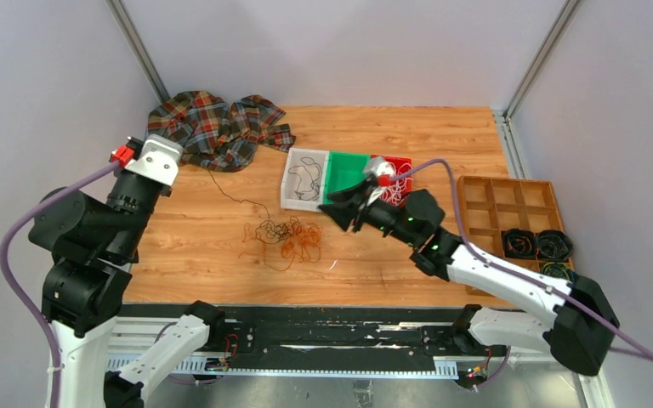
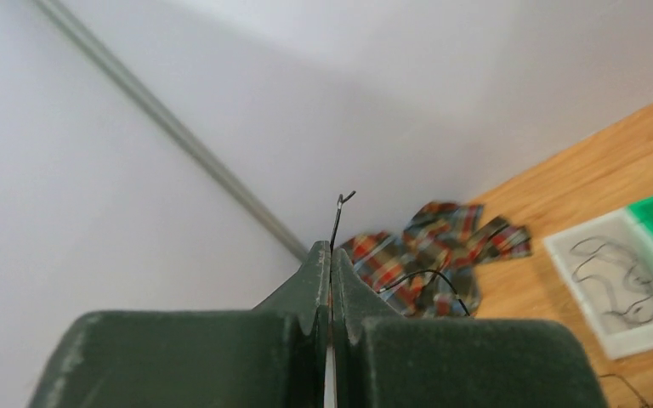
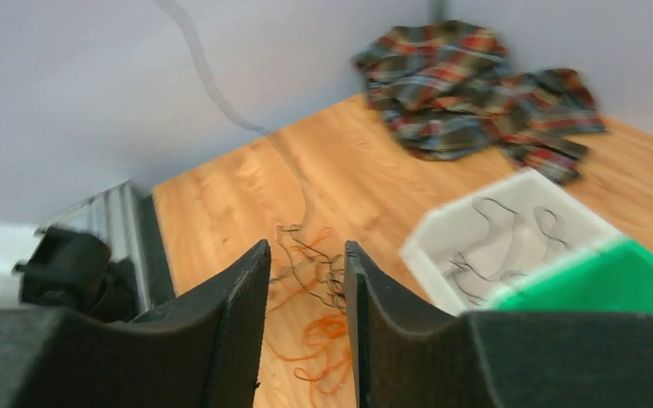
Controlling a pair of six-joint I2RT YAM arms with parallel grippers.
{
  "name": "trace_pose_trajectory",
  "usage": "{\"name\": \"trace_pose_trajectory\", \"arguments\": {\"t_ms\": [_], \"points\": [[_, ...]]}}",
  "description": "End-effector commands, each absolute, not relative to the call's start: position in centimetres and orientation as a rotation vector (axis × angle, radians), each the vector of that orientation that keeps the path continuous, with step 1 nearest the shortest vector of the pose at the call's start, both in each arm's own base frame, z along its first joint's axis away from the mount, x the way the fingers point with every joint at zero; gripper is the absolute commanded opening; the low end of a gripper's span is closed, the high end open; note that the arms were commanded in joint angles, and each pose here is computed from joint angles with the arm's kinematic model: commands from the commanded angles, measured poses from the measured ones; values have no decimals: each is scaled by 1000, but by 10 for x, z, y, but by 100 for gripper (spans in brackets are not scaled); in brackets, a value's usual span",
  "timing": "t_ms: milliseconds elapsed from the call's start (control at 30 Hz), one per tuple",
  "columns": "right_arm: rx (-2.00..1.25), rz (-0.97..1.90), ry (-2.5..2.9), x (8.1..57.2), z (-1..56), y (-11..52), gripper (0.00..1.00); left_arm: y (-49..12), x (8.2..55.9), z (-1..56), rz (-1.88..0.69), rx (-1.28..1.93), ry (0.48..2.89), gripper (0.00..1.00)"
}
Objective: Untangle the cables
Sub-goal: Untie the cable.
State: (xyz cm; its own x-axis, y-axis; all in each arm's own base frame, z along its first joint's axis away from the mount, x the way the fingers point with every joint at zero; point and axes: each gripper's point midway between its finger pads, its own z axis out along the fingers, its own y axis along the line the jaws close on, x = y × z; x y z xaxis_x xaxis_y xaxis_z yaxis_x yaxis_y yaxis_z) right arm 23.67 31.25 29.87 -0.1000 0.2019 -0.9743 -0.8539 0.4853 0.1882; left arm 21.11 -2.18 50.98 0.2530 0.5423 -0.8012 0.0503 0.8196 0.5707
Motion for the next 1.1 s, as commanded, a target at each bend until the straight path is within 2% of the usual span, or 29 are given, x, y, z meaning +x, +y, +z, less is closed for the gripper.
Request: {"name": "trace_pose_trajectory", "arguments": {"t_ms": [0, 167, 333, 467, 567, 667, 900, 1067], "points": [[-854, 1018, 1209, 197, 320, 372, 45, -60, 203, 537, 135, 620, 1205, 1], [-990, 1059, 1117, 181, 313, 444, 66, -72, 195, 560, 72, 658, 1152, 0], [-986, 958, 1139, 206, 304, 485, 68, -80, 182, 573, 10, 686, 1126, 0], [-944, 876, 1173, 232, 290, 499, 57, -83, 170, 584, -15, 702, 1086, 0], [-967, 884, 1218, 238, 264, 510, 44, -82, 165, 598, -15, 691, 1056, 0], [-942, 913, 1277, 241, 227, 510, 36, -72, 161, 627, 29, 640, 1009, 0], [-826, 934, 1461, 243, 141, 492, 32, -47, 144, 699, 117, 499, 869, 0], [-739, 948, 1563, 239, 98, 473, 30, -32, 130, 737, 185, 416, 742, 0]]}}
